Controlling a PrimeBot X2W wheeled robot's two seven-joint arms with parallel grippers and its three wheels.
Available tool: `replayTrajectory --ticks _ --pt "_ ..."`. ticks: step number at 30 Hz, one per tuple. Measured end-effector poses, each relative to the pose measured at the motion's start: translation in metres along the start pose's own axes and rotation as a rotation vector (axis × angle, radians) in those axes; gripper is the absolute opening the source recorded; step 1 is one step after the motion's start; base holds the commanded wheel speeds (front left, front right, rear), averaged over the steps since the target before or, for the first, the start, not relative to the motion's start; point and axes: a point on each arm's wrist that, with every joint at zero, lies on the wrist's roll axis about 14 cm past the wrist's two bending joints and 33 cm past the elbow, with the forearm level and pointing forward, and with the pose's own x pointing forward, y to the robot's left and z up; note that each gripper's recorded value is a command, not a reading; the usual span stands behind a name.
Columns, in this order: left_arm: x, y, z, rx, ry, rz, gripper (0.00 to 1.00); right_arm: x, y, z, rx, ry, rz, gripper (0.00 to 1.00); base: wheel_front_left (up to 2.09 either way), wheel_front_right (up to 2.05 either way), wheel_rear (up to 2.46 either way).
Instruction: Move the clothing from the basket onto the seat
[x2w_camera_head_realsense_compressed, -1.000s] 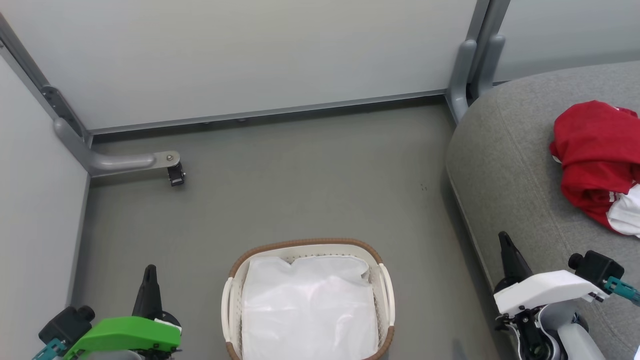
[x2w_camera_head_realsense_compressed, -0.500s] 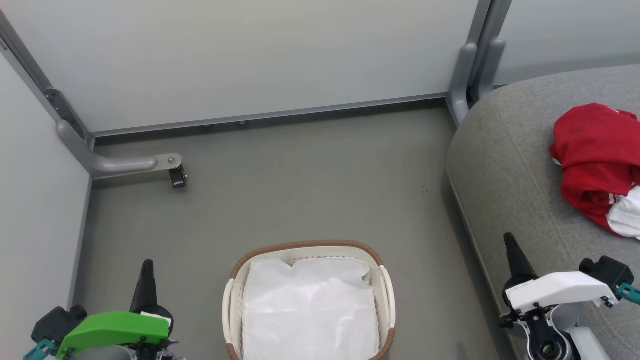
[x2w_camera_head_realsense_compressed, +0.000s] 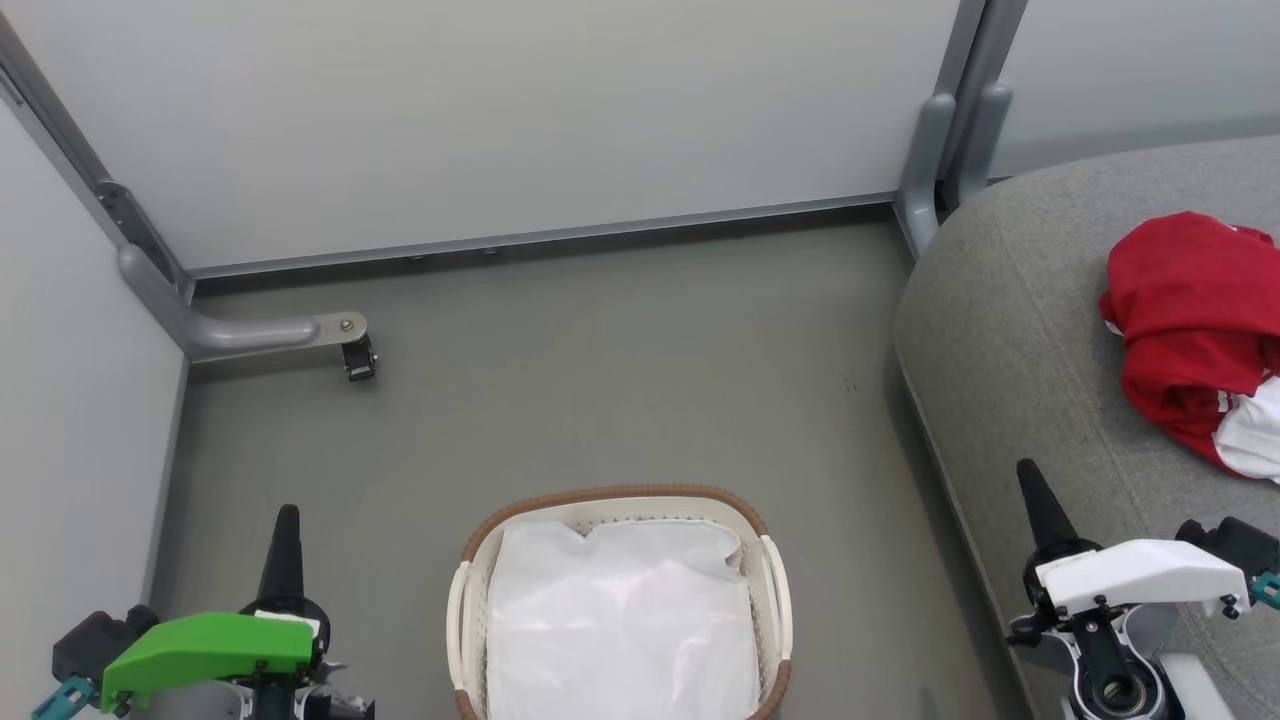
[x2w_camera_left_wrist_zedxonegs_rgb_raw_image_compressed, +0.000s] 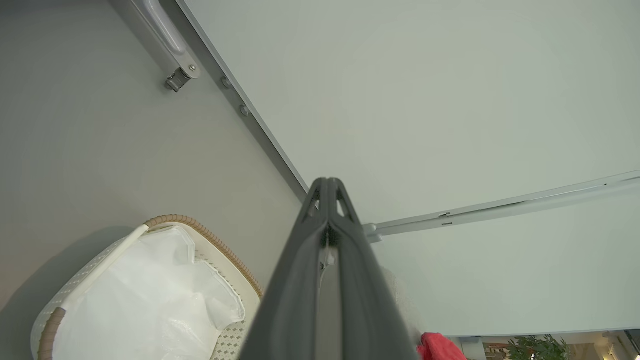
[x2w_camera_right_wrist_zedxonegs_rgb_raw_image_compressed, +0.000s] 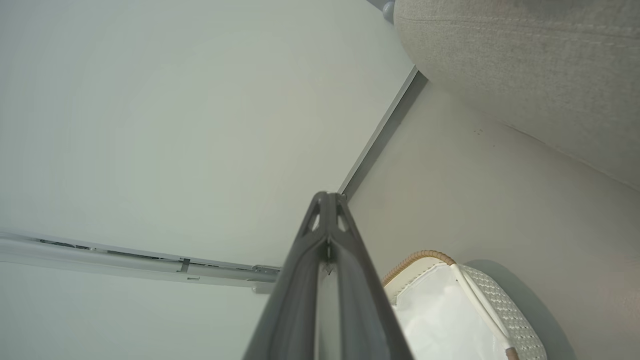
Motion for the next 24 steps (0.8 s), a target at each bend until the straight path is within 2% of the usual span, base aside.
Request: replayTrajectory --ticks 24 --pt "0.0 -0.014 0.012 -0.193 -0.012 -0.048 0.0 -0.002 0.01 0.01 0.214 -0.011 0.037 0.0 0.0 0.0 0.0"
